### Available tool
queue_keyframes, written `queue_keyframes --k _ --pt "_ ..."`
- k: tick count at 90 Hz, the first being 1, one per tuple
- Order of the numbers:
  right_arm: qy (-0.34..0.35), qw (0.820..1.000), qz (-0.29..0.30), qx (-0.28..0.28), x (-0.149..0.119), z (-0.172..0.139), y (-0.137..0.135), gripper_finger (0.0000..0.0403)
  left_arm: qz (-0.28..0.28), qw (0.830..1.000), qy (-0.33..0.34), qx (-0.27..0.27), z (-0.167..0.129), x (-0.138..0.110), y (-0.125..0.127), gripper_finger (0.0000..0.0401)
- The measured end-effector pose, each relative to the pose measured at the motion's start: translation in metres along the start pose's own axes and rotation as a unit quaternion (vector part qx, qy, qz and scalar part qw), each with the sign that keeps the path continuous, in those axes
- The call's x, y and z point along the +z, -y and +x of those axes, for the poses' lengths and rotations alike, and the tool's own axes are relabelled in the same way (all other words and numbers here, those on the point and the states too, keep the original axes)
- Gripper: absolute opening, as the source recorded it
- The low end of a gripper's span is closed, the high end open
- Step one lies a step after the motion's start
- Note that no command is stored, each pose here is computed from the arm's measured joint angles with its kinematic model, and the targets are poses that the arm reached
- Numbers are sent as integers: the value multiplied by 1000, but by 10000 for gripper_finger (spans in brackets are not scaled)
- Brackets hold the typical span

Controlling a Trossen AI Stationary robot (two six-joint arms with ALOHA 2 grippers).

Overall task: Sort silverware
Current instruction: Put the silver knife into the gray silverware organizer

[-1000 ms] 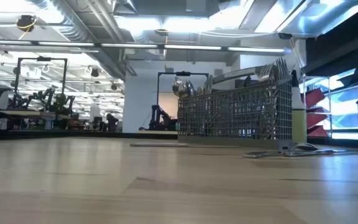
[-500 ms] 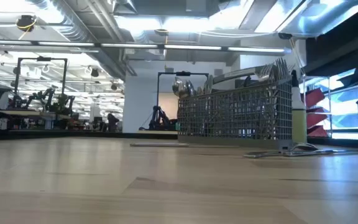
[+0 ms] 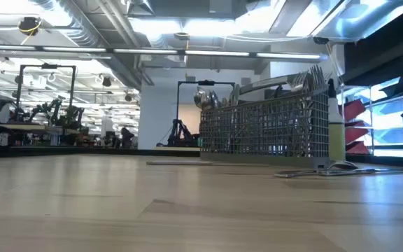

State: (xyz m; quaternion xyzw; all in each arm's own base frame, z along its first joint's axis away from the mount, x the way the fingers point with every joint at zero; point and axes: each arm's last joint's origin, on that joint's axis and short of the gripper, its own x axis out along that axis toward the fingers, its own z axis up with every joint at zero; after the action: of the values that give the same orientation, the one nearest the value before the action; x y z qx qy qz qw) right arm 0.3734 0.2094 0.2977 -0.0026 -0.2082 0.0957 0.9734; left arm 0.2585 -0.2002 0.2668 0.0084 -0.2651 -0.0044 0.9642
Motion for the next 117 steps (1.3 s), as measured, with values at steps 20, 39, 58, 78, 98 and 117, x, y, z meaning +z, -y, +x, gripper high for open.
queue_keyframes --k 20,39,58,78,98,117 --pt "1 1000 -3 -1 2 0 0 20 9 1000 5 -4 -2 3 3 238" --pt "-49 998 -22 -37 -4 -1 0 19 39 999 10 1 -8 18 8 239" --pt "-64 994 -56 -64 4 -5 -6 19 87 995 -37 44 -22 31 13 239" --pt "-114 983 -76 -121 15 -8 0 19 37 995 -82 31 -40 32 -3 239" --pt "-167 957 -109 -211 7 -8 17 19 -22 990 -137 16 -56 8 -35 239" --pt "-224 939 -126 -227 -10 -3 62 19 0 979 -202 37 -74 -25 -57 239"
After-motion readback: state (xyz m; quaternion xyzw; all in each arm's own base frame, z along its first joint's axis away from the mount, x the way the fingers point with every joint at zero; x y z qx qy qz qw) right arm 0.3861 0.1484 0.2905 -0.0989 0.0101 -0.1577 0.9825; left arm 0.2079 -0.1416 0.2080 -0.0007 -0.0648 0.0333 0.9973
